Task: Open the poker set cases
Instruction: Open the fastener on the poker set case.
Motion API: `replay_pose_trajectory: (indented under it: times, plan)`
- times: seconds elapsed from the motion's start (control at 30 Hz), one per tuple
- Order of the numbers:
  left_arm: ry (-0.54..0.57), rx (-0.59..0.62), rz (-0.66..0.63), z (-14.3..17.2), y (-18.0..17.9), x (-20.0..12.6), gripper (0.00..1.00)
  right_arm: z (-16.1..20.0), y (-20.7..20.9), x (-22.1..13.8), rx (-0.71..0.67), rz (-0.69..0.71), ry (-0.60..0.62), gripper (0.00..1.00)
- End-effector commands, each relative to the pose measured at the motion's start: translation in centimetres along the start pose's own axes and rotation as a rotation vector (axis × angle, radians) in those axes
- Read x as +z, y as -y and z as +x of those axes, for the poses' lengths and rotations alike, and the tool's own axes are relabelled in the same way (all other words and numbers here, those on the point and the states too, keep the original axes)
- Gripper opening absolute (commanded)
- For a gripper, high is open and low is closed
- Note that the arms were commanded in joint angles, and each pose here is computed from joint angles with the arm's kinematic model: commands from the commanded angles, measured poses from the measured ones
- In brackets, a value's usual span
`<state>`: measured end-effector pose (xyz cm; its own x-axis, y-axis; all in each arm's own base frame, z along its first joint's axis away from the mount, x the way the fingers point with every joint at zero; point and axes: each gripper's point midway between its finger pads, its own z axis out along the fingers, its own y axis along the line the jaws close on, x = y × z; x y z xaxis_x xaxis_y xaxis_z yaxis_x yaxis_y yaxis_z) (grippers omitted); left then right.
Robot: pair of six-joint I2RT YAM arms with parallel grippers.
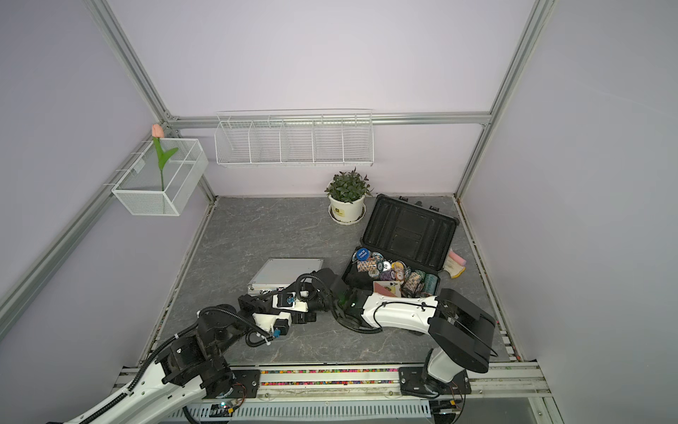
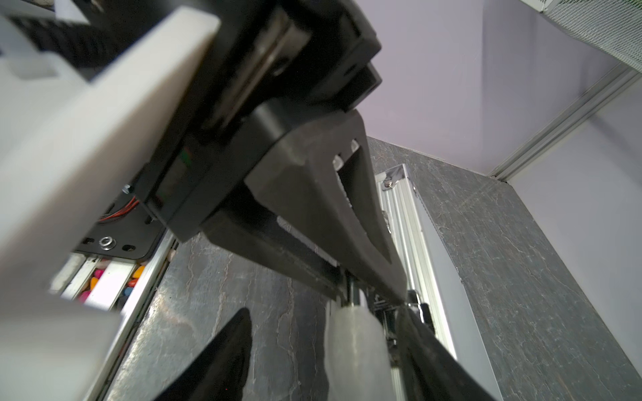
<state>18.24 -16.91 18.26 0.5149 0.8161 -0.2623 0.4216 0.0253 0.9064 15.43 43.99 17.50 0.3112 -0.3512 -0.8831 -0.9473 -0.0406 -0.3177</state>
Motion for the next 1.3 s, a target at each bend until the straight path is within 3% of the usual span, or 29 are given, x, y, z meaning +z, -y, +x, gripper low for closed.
replay_pose_trajectory:
  times: [0.0, 0.23, 0.4, 0.63, 0.83, 1.27]
  plan:
    - [0.052, -0.06, -0.157, -1.2, -3.9, -0.8, 0.0, -0.8, -0.7, 0.5, 0.004, -0.047, 0.036, 0.63]
    - [0.053, -0.058, -0.149, -1.1, -3.6, -0.7, 0.0, -0.7, -1.4, 0.5, 0.005, -0.073, 0.047, 0.55]
    - [0.034, 0.039, -0.074, -0.7, -1.4, -0.1, 0.0, -0.1, -2.3, -0.1, 0.001, -0.086, 0.065, 0.48]
    - [-0.002, 0.185, 0.026, -0.3, 0.1, 0.5, 0.0, 0.8, -1.7, -1.7, 0.009, 0.042, 0.101, 0.7]
    - [-0.04, 0.275, 0.09, 0.1, 1.2, 0.8, 0.0, 1.1, -1.3, -2.5, -0.045, 0.094, 0.091, 0.73]
    - [0.049, 0.175, -0.106, -3.9, -6.9, 0.7, 0.0, -3.4, 1.0, -4.8, -0.108, 0.162, 0.141, 0.76]
